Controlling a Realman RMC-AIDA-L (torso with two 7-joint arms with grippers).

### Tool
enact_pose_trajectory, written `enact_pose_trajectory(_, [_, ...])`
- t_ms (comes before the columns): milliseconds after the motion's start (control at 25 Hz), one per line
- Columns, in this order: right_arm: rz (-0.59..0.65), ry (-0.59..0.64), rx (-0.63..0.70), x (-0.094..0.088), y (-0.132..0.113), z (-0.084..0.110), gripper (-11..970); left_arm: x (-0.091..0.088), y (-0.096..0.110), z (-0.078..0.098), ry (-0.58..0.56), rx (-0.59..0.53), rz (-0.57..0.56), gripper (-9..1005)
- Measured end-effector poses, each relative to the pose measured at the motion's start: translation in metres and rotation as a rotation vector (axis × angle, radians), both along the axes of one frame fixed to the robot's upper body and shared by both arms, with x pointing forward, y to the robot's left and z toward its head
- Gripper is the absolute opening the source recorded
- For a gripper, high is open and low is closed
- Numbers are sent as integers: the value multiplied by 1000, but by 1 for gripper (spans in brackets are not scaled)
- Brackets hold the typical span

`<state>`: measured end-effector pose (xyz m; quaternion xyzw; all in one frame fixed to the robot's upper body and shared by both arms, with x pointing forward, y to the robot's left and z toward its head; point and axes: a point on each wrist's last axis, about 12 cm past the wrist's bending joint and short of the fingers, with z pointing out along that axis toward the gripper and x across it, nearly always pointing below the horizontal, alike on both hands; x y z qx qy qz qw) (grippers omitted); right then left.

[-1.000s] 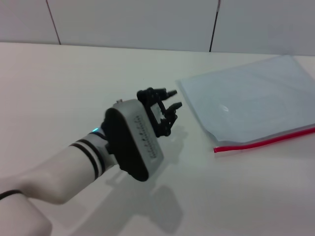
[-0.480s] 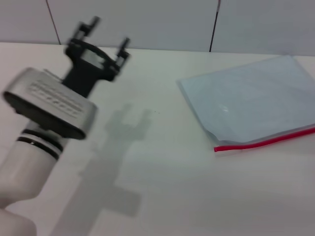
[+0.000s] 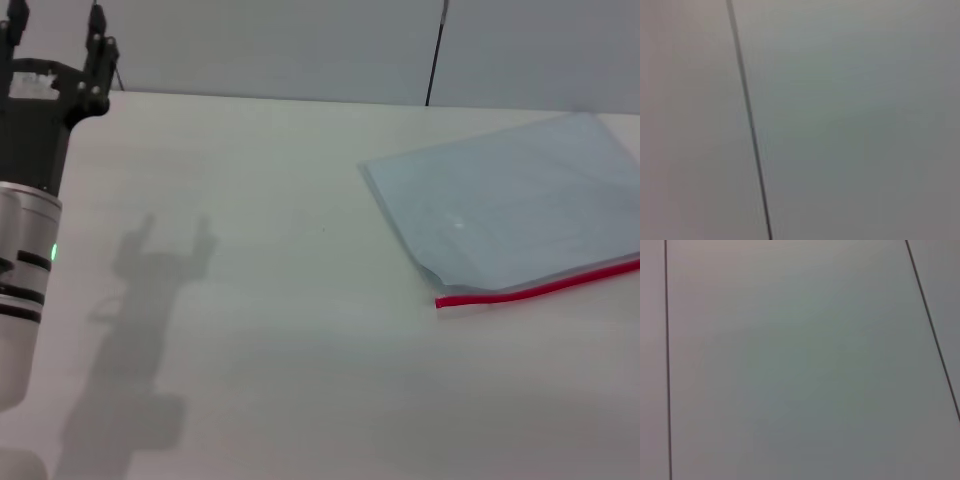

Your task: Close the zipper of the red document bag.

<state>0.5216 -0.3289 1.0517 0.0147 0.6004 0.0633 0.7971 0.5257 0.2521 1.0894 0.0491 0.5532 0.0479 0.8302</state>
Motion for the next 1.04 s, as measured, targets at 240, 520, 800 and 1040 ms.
enact_pose_trajectory(240, [2, 2, -2, 0, 0, 0, 894, 2, 2, -1, -2, -11, 0, 713])
enact_pose_trajectory(520, [5, 7, -3, 0, 0, -1, 894, 2, 2, -1, -3, -10, 1, 713])
enact_pose_trajectory(800, [11, 10, -6, 0, 1, -1, 894, 2, 2, -1, -3, -10, 2, 713])
enact_pose_trajectory(1040, [10, 10, -5, 1, 1, -1, 894, 2, 2, -1, -3, -11, 3, 713])
